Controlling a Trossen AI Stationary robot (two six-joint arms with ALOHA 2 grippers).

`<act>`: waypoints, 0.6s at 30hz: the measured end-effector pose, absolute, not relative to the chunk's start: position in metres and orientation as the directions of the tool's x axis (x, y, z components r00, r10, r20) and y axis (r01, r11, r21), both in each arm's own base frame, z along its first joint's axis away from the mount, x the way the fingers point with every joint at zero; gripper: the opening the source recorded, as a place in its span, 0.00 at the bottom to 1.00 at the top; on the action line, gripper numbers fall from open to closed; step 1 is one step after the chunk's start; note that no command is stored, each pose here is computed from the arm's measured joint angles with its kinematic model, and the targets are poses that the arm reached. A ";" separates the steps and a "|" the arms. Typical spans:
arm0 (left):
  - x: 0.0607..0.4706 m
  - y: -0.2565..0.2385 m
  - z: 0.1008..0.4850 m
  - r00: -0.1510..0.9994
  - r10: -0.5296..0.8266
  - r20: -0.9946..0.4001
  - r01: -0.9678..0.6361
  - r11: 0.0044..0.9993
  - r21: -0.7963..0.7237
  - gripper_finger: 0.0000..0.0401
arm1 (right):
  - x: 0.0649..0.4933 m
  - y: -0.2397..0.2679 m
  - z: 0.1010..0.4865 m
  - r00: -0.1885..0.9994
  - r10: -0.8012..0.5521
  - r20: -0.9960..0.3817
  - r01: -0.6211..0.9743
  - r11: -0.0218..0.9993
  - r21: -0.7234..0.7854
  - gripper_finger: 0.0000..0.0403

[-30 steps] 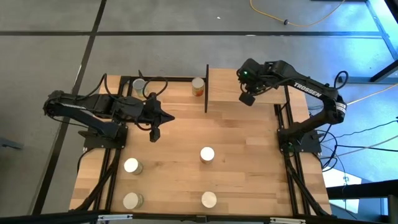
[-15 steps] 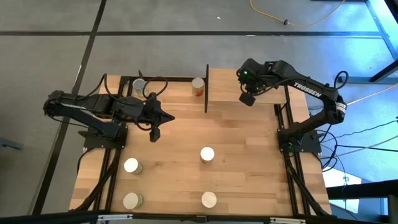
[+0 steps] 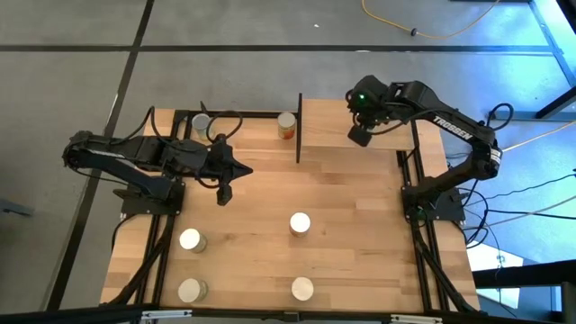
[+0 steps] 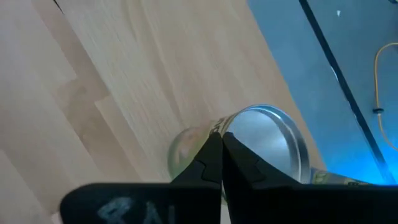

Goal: Pick and place cans onto a shelf
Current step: Put the bottom canned oranges on the shelf

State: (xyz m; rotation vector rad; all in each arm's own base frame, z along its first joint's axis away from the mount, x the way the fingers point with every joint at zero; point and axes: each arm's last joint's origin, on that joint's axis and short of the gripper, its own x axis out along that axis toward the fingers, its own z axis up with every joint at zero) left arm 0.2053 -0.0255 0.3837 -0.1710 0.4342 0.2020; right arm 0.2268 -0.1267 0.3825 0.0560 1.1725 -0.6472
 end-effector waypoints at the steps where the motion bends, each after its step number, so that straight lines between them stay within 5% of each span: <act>1: 0.205 -0.026 0.384 0.888 0.157 -0.433 -0.230 0.966 -0.121 0.00 | 0.227 -0.127 0.382 0.226 -0.441 -0.868 0.498 0.819 -0.287 0.00; 18: 0.205 -0.026 0.384 0.888 0.157 -0.433 -0.229 0.966 -0.121 0.00 | 0.228 -0.126 0.379 0.228 -0.399 -0.888 0.461 0.848 -0.263 0.00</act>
